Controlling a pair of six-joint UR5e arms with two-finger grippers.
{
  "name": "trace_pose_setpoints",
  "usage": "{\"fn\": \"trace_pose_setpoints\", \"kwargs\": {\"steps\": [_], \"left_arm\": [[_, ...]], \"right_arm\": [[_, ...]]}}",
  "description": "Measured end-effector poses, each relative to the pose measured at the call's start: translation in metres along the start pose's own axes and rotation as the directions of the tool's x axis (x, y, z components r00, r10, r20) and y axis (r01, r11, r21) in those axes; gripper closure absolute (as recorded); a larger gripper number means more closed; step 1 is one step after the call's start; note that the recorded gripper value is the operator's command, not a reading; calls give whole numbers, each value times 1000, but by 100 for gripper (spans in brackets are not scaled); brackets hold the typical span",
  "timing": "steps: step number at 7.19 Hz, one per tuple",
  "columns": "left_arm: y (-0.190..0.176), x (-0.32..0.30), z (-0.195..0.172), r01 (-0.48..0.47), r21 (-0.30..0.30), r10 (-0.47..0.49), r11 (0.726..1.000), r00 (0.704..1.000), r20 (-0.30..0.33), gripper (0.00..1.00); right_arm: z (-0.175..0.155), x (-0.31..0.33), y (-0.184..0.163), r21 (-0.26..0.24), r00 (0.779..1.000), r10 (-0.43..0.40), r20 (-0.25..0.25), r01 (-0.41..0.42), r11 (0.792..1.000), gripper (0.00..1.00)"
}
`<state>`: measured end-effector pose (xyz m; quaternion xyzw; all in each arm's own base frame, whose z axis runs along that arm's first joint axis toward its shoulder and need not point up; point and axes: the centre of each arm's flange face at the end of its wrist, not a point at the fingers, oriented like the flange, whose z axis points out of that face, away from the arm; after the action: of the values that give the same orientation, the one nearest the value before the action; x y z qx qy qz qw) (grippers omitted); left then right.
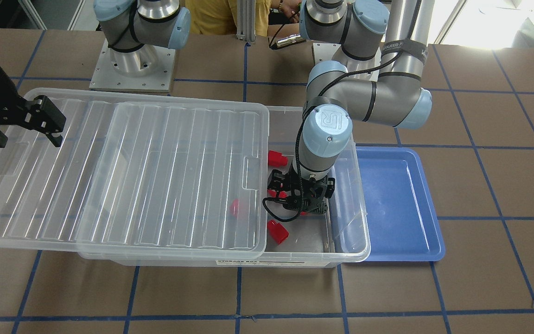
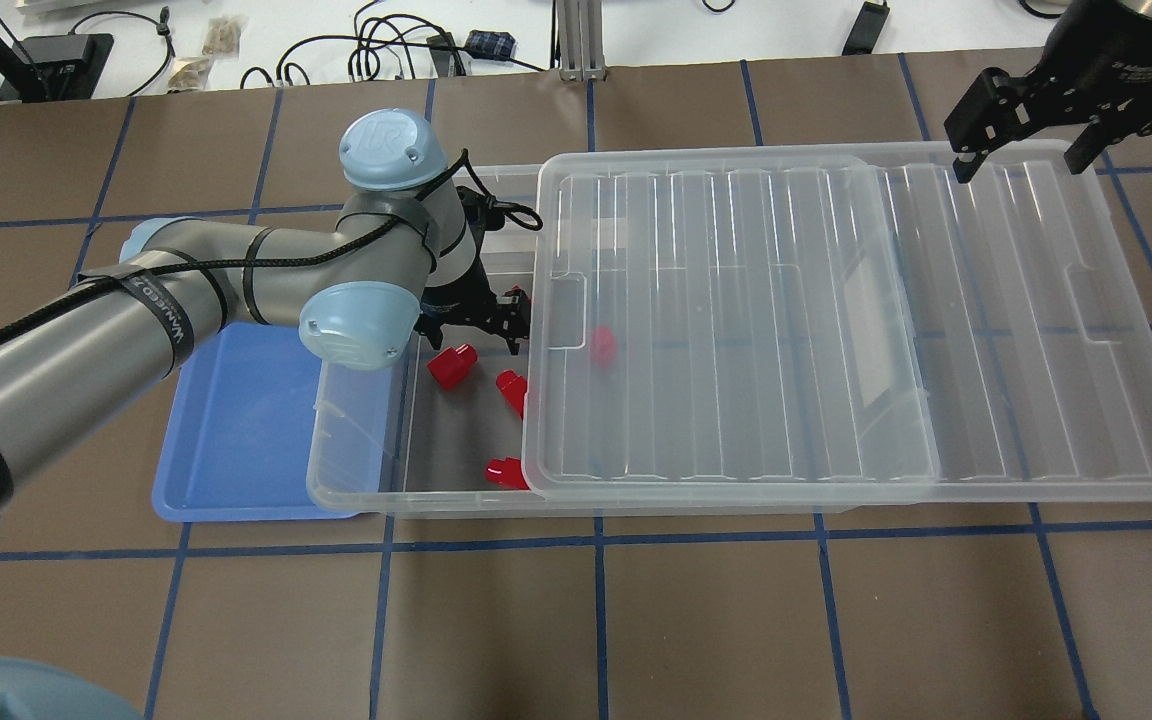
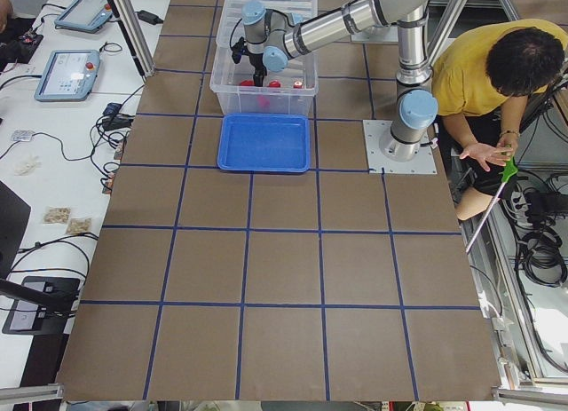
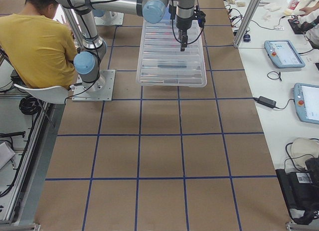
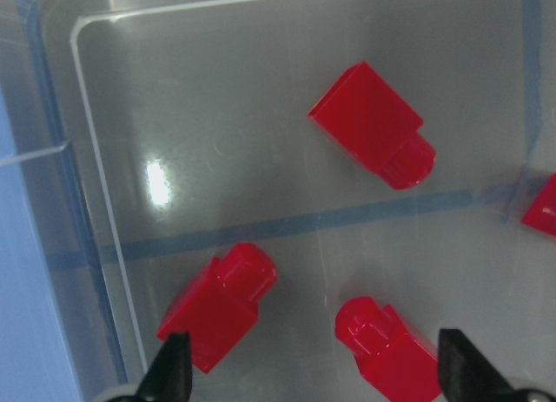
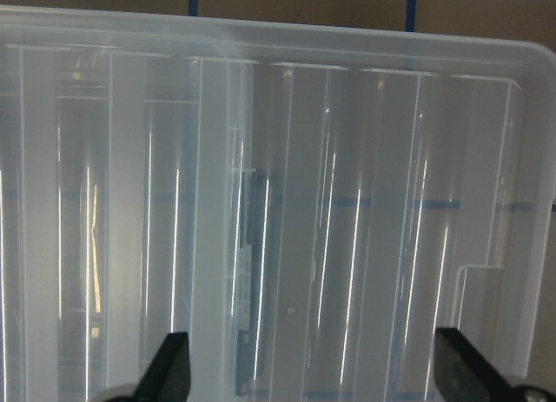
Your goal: Place red block in blue tray from box
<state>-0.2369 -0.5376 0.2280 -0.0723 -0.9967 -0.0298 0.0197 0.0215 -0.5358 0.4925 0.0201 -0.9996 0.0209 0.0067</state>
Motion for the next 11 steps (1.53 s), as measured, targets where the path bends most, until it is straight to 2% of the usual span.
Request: {"fn": "trace_pose_setpoints", "kwargs": {"steps": [3,7,9,11], "left_arm": [[-2,-2,8,-107,-12,107,994,994,8,0],[-3,-5,13,-268,-23,268,963,963,9,0],[-4,-9,19,-383,-46,385,923,923,31,0],[-4,-11,23,-489,-68,492,870,870,45,0]], "right_arm": [[-9,-17,5,14,999,12,47,-13,1000,0],[-19,-59,21,-11,998,28,60,-27,1000,0],[-14,-89,29,-15,998,-16,67,17,1000,0],[-7,-97,30,12,994,-80,74,79,997,0]]}}
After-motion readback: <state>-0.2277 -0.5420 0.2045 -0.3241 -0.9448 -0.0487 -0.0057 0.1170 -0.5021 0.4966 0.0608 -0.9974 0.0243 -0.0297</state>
